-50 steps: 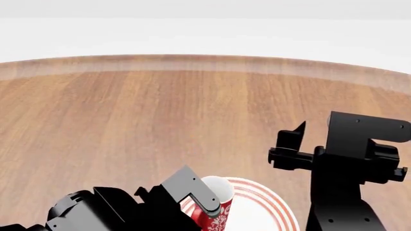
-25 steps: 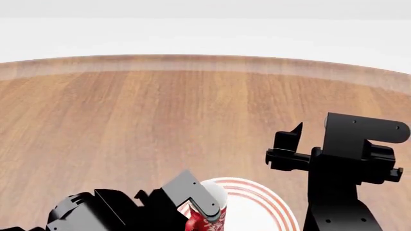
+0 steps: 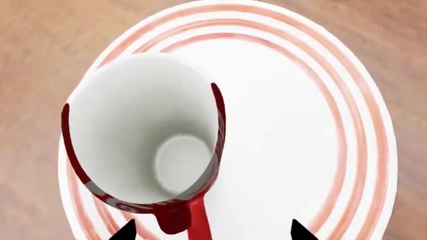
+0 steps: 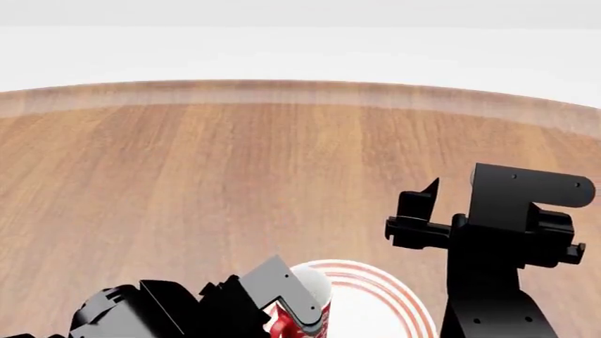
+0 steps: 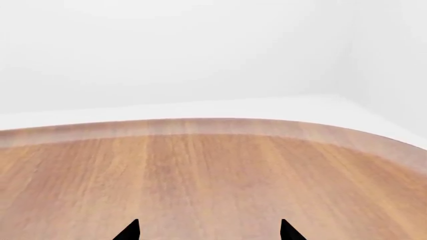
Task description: Pick up the red mug and put it on the plate
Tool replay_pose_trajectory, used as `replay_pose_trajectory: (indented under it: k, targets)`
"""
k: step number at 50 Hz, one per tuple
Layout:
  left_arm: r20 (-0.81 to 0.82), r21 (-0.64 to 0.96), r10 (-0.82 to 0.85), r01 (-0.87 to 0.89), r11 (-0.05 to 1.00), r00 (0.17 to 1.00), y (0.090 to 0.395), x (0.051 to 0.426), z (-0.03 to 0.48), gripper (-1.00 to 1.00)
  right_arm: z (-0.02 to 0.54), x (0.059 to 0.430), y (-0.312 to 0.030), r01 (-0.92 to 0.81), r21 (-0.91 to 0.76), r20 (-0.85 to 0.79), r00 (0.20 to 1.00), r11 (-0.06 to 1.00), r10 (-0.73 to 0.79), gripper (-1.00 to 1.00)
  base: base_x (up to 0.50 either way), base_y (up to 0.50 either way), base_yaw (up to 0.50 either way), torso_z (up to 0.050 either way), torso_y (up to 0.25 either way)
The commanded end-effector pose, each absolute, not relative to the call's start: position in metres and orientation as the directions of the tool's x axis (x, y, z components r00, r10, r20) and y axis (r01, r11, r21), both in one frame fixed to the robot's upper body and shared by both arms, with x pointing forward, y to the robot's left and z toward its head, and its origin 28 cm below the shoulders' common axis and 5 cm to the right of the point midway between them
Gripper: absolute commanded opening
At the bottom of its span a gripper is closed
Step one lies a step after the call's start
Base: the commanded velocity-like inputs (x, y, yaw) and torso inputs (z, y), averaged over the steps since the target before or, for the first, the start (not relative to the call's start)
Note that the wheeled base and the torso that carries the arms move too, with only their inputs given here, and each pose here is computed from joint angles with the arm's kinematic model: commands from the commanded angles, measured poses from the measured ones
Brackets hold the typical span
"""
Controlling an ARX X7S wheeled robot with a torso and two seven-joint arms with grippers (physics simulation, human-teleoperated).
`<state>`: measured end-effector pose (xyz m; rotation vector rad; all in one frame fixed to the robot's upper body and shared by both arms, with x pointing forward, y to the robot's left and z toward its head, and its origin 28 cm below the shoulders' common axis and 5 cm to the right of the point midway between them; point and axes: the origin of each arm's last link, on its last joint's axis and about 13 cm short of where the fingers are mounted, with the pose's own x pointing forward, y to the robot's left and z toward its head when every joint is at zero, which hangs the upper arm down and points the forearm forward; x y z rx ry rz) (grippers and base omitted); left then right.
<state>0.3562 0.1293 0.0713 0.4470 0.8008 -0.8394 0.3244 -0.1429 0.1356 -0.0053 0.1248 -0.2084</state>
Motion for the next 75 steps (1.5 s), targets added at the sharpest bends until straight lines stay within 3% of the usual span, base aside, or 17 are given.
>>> replay_pose_trajectory:
  k: [1,16,21,33,38,40,43,52,59,70,75]
  targets:
    - [-0.762,0.044,-0.512,0.821,0.569,0.396,0.129,0.359,0.074,1.0,0.135,0.326,-0.14,0.198,-0.02,-0.127,0.972,0.98,-0.199,1.0,0.0,0.0,0.0,0.0,0.0]
    - [-0.757,0.156,-0.456,0.807,0.569,0.467,0.136,0.365,0.081,1.0,0.133,0.326,-0.139,0.194,-0.021,-0.133,0.972,0.981,-0.195,1.0,0.0,0.0,0.0,0.0,0.0]
    - [-0.738,0.137,-0.512,0.841,0.523,0.439,0.147,0.338,0.099,1.0,0.136,0.326,-0.137,0.189,-0.023,-0.13,0.973,0.982,-0.19,1.0,0.0,0.0,0.0,0.0,0.0]
    - [-0.628,0.136,-0.616,0.846,0.515,0.476,0.176,0.296,0.155,1.0,0.136,0.326,-0.135,0.187,-0.026,-0.129,0.974,0.982,-0.189,1.0,0.0,0.0,0.0,0.0,0.0]
    - [-0.557,0.126,-0.65,0.826,0.549,0.517,0.187,0.29,0.169,1.0,0.135,0.325,-0.135,0.187,-0.027,-0.131,0.973,0.982,-0.189,1.0,0.0,0.0,0.0,0.0,0.0]
    - [-0.49,0.139,-0.651,0.789,0.598,0.58,0.193,0.291,0.177,1.0,0.137,0.325,-0.135,0.186,-0.027,-0.127,0.974,0.982,-0.188,1.0,0.0,0.0,0.0,0.0,0.0]
    - [-0.36,0.159,-0.531,0.611,0.776,0.767,0.199,0.301,0.187,1.0,0.138,0.325,-0.134,0.185,-0.029,-0.123,0.975,0.982,-0.187,1.0,0.0,0.0,0.0,0.0,0.0]
    - [-0.156,0.068,-0.533,0.548,0.834,0.832,0.203,0.293,0.195,1.0,0.138,0.325,-0.136,0.185,-0.026,-0.118,0.975,0.982,-0.187,1.0,0.0,0.0,0.0,0.0,0.0]
    - [0.056,0.035,-0.344,0.343,0.939,0.937,0.201,0.293,0.197,1.0,0.144,0.321,-0.134,0.172,-0.039,-0.074,0.982,0.984,-0.174,1.0,0.0,0.0,0.0,0.0,0.0]
    - [0.178,0.01,-0.118,0.118,0.993,0.977,0.198,0.291,0.193,1.0,0.159,0.307,-0.127,0.08,-0.049,0.137,0.988,0.996,-0.073,1.0,0.0,0.0,0.0,0.0,0.0]
    - [0.219,0.009,-0.098,0.098,0.995,0.971,0.196,0.288,0.196,1.0,0.165,0.301,-0.123,0.076,-0.076,0.206,0.977,0.994,-0.059,1.0,0.0,0.0,0.0,0.0,0.0]
